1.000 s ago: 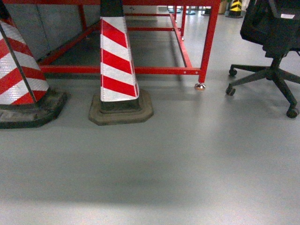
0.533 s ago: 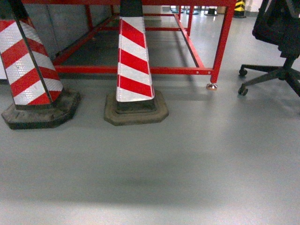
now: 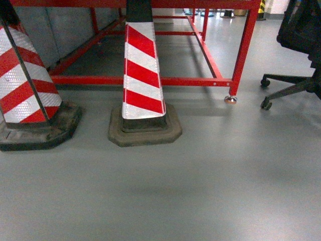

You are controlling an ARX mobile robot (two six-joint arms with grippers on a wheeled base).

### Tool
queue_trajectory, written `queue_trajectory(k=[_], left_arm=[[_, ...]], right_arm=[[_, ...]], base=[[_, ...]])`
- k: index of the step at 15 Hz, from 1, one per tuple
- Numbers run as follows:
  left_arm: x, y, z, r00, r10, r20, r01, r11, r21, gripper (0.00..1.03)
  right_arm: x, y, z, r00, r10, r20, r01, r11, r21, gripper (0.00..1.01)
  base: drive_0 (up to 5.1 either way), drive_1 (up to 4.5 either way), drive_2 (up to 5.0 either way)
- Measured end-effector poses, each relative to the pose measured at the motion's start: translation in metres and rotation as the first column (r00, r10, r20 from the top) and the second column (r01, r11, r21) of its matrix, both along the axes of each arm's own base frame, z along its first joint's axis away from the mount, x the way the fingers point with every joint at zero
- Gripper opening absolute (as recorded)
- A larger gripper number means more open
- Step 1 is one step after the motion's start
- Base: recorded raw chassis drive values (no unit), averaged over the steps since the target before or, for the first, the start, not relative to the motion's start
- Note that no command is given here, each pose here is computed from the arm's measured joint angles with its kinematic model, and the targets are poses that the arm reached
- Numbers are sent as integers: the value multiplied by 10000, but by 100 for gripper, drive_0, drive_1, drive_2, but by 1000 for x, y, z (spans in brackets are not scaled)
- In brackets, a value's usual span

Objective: Pick capacitor and pack into box

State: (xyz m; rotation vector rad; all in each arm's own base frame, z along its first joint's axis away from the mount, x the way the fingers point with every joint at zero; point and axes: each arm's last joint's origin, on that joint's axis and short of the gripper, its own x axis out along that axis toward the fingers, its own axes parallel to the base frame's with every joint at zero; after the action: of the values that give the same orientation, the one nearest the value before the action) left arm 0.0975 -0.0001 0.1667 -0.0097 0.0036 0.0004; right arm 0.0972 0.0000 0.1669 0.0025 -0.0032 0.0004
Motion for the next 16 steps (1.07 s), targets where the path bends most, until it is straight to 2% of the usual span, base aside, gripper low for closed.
queue_trajectory(k=[16], left_arm=[[0,0,0,10000,-15,23,15,10000,-4,44]], right_arm=[[0,0,0,10000,-4,-15,4,10000,0,98]], base=[[0,0,0]])
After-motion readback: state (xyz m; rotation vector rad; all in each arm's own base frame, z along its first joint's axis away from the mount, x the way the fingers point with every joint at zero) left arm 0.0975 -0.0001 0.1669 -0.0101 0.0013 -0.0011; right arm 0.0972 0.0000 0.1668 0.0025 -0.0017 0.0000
